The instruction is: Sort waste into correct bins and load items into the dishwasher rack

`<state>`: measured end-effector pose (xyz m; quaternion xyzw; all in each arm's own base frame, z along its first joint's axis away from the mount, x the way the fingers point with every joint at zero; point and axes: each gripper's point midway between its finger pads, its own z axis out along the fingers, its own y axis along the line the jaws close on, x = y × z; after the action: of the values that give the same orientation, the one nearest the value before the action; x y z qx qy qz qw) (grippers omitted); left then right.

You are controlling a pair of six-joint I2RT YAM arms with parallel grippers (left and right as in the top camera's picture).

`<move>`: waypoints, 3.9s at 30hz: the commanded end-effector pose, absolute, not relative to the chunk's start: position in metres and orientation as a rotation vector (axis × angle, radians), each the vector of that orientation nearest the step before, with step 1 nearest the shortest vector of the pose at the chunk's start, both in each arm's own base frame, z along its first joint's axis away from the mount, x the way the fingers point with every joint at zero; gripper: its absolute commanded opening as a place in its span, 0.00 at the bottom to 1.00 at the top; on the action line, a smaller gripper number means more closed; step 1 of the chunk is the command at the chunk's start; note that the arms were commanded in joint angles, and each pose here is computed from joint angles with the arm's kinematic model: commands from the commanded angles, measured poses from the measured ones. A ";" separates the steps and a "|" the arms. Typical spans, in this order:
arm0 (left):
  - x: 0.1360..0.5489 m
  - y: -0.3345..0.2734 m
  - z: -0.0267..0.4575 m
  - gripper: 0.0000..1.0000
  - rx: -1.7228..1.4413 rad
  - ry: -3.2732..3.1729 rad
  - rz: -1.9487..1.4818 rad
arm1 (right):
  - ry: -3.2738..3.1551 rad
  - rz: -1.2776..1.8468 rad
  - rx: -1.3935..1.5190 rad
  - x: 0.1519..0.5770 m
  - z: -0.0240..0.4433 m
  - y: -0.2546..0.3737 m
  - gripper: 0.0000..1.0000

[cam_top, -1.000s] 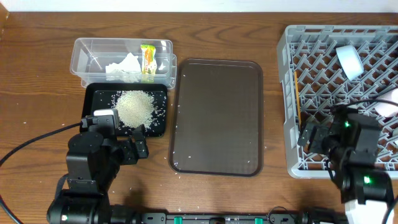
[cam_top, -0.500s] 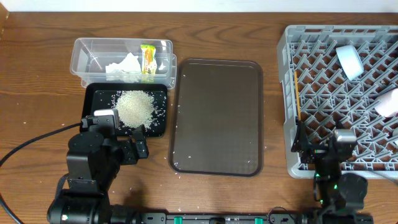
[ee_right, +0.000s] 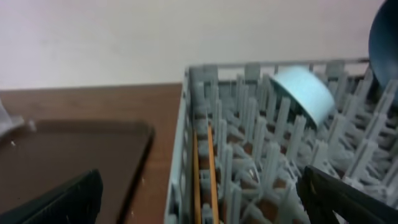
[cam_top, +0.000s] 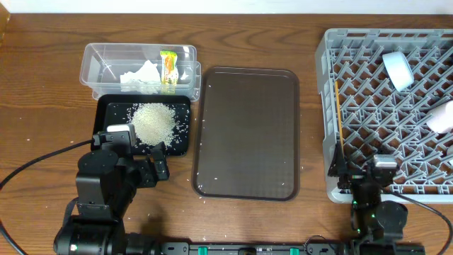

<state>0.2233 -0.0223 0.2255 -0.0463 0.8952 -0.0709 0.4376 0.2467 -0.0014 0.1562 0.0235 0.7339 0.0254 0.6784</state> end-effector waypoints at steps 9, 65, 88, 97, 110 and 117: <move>0.223 -0.019 0.224 0.99 -0.133 2.225 -0.163 | 1.652 0.049 0.035 0.247 0.155 0.000 0.99; 0.250 -0.011 0.184 0.99 -0.035 1.538 -0.077 | 1.652 0.049 0.035 0.247 0.155 0.000 0.99; 0.244 -0.012 0.136 0.99 0.002 1.727 -0.053 | 1.652 0.049 0.035 0.247 0.155 0.000 0.99; 0.244 -0.012 0.136 0.99 0.002 1.727 -0.054 | 1.652 0.049 0.035 0.247 0.155 0.000 0.99; 0.244 -0.012 0.136 0.99 0.002 1.727 -0.053 | 1.652 0.049 0.035 0.247 0.155 0.000 0.99; 0.244 -0.012 0.136 0.99 0.002 1.727 -0.053 | 1.652 0.049 0.035 0.247 0.155 0.000 0.99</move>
<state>0.2447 -0.0159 0.1521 0.0070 0.7428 -0.0314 0.6687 0.2468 -0.0022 0.1560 0.0237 0.7341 0.0227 0.6782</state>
